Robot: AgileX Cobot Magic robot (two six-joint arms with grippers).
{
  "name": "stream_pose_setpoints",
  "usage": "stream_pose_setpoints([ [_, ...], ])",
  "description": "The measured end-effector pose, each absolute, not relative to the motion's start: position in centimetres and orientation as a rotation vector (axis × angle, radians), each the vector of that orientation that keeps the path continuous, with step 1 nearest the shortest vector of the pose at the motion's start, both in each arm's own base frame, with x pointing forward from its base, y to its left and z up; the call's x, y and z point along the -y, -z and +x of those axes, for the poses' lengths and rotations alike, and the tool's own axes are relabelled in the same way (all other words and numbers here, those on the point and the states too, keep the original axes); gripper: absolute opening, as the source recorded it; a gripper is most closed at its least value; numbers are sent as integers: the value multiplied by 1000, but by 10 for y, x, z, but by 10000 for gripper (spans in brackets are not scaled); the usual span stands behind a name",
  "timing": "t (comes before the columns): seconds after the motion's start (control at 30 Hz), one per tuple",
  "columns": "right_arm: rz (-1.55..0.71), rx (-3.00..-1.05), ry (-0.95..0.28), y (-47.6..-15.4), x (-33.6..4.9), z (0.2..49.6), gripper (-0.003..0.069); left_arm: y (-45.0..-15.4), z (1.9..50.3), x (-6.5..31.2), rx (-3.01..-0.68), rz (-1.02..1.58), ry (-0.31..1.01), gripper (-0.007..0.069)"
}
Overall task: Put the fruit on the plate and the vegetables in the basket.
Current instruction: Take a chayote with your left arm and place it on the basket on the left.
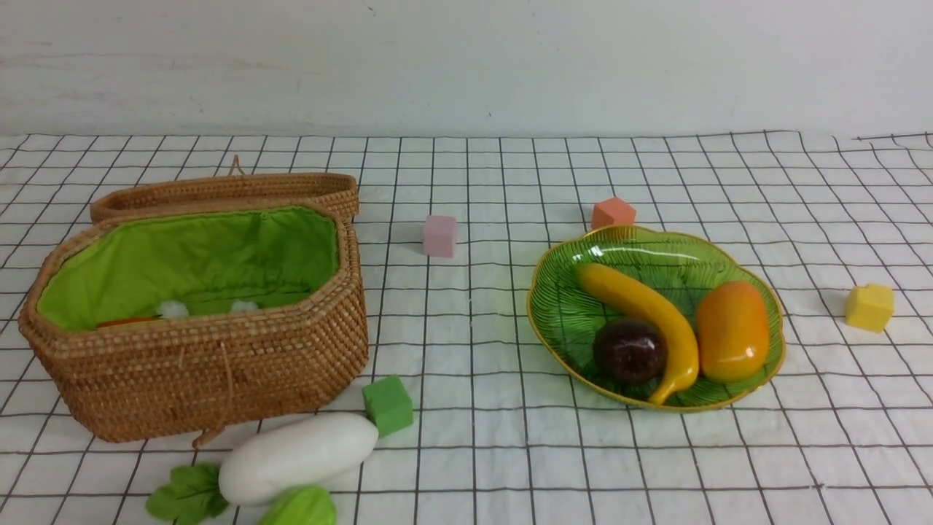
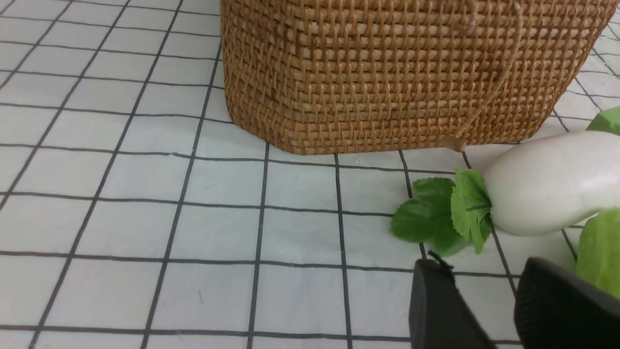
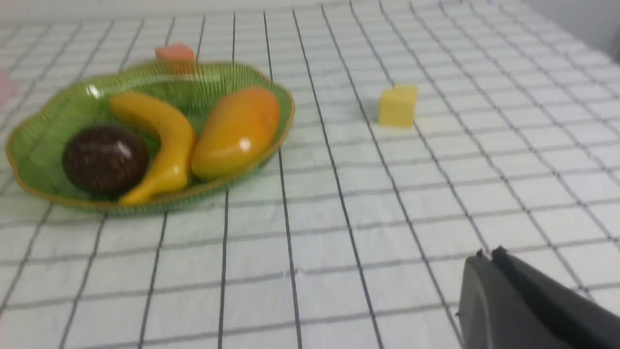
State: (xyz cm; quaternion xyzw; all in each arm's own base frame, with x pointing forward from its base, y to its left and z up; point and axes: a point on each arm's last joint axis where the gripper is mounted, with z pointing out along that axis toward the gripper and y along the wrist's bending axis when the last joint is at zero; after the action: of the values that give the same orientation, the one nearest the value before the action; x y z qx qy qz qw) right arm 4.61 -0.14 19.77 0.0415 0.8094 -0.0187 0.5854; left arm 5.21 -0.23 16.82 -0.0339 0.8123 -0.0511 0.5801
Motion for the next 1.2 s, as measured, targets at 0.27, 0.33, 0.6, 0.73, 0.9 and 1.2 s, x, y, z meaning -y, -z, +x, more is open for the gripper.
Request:
stream_pose_setpoints([
  [0.27, 42, -1871, 2, -175, 0, 52, 18, -168, 52, 2, -1899, -79, 119, 239],
  [0.33, 40, -1868, 0, -175, 0, 52, 18, -168, 52, 2, -1899, -79, 119, 239],
  [0.6, 38, -1867, -2, -175, -1, 52, 27, -168, 52, 2, -1899, -79, 119, 239],
  [0.73, 38, -1868, -2, -175, -1, 52, 33, -168, 52, 2, -1899, -79, 119, 239],
  [0.9, 38, -1868, -2, -175, -1, 52, 37, -168, 52, 2, -1899, -79, 119, 239],
  [1.2, 38, -1868, -2, -175, -1, 52, 50, -181, 55, 3, -1747, -86, 149, 239],
])
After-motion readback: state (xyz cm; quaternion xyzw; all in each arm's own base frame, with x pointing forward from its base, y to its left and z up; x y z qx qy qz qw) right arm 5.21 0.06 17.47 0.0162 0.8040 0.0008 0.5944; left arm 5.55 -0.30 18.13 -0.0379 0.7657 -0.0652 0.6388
